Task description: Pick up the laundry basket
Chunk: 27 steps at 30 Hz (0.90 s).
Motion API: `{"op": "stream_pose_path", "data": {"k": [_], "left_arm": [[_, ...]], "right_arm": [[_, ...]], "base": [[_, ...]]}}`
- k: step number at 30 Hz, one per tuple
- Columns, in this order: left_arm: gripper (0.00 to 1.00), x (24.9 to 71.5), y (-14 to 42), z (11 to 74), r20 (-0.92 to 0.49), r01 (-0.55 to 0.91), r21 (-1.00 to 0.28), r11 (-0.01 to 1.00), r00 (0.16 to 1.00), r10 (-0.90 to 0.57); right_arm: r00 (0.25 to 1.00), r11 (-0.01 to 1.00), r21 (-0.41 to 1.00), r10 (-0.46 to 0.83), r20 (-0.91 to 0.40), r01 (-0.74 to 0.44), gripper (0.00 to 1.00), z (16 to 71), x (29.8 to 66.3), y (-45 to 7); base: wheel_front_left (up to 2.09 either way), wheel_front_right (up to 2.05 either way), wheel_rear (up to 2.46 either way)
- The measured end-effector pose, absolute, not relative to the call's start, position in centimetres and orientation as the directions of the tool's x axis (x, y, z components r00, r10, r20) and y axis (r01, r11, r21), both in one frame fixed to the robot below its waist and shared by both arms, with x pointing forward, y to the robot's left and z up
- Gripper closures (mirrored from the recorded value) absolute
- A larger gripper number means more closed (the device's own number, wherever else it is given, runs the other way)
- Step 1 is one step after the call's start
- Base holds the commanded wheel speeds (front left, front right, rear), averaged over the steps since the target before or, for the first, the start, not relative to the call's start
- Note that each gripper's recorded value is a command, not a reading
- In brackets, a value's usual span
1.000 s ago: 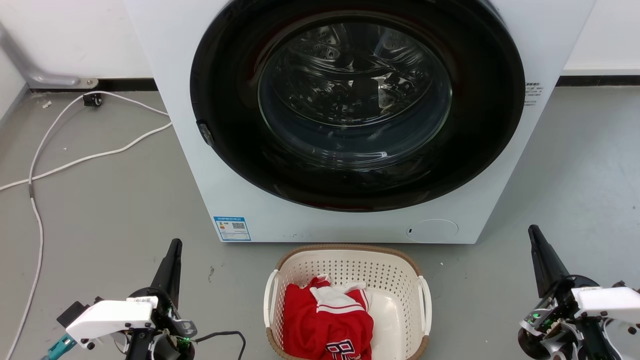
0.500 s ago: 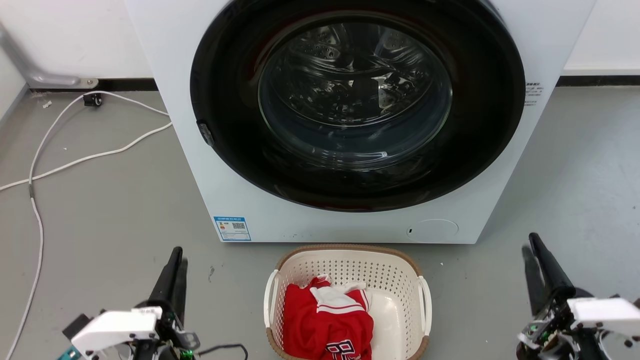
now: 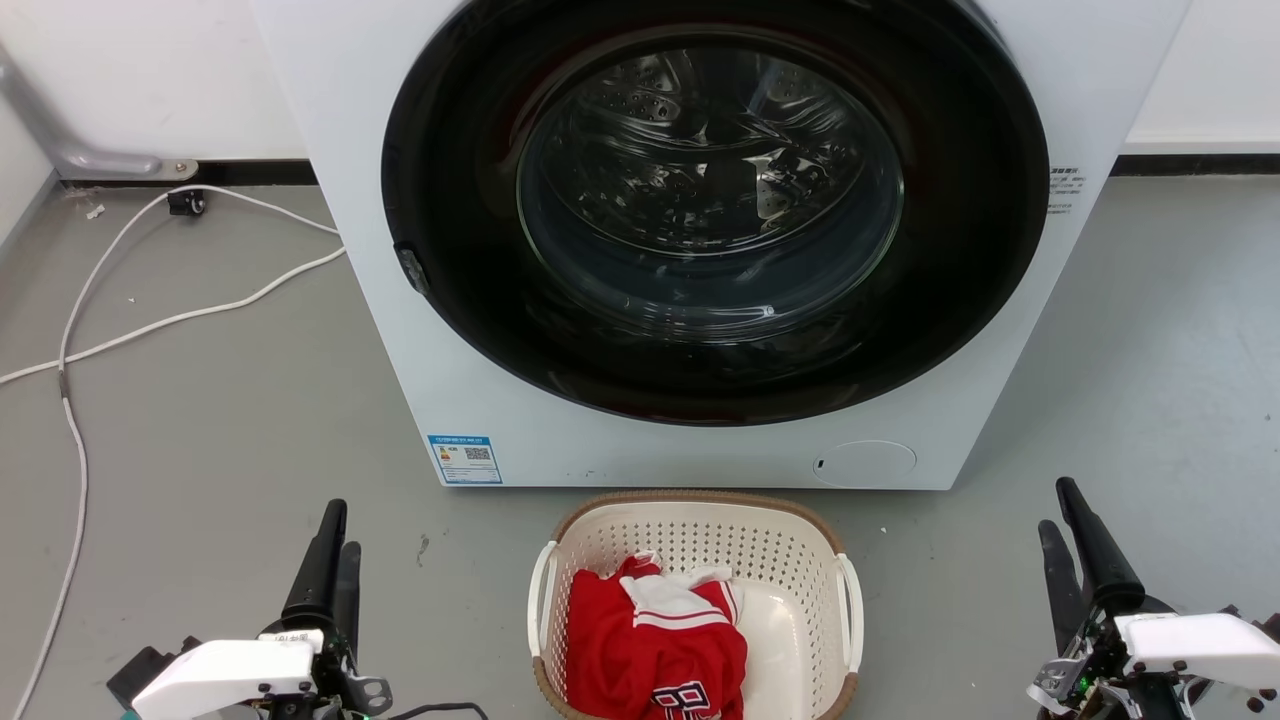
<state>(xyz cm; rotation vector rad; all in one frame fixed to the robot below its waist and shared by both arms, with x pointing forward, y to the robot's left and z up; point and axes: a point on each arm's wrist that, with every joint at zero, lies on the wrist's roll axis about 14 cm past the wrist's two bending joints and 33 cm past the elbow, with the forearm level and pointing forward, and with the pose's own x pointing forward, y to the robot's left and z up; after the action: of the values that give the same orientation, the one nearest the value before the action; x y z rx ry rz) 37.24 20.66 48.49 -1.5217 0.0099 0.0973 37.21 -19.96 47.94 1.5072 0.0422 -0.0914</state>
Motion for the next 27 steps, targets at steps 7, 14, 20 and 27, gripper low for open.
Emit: {"op": "stream_pose_path", "data": {"k": [7, 14, 20, 27], "left_arm": [[0.0, 36.8, 21.7, 48.3, -0.074, -0.084, -0.991, 0.106, 0.992, 0.101], [0.0, 36.8, 23.1, 49.1, -0.048, -0.078, -0.976, 0.202, 0.988, 0.149], [0.0, 36.9, 23.2, 51.0, 0.013, -0.04, -0.942, 0.333, 0.988, 0.155], [0.0, 36.9, 22.5, 52.9, 0.07, -0.008, -0.87, 0.493, 0.988, 0.138]], "right_arm": [[0.995, 0.171, 0.981, -0.062, -0.08, 0.09, 0.0, 48.1, 37.1, -20.7], [0.996, 0.345, 0.937, -0.089, -0.029, 0.058, 0.0, 49.8, 37.4, -21.5], [0.997, 0.507, 0.862, -0.077, 0.03, 0.013, 0.0, 51.6, 37.7, -21.2], [0.994, 0.657, 0.753, -0.056, 0.099, -0.038, 0.0, 53.7, 37.8, -20.5]], "base": [[0.0, 0.0, 0.0], [0.0, 0.0, 0.0], [0.0, 0.0, 0.0], [0.0, 0.0, 0.0]]}}
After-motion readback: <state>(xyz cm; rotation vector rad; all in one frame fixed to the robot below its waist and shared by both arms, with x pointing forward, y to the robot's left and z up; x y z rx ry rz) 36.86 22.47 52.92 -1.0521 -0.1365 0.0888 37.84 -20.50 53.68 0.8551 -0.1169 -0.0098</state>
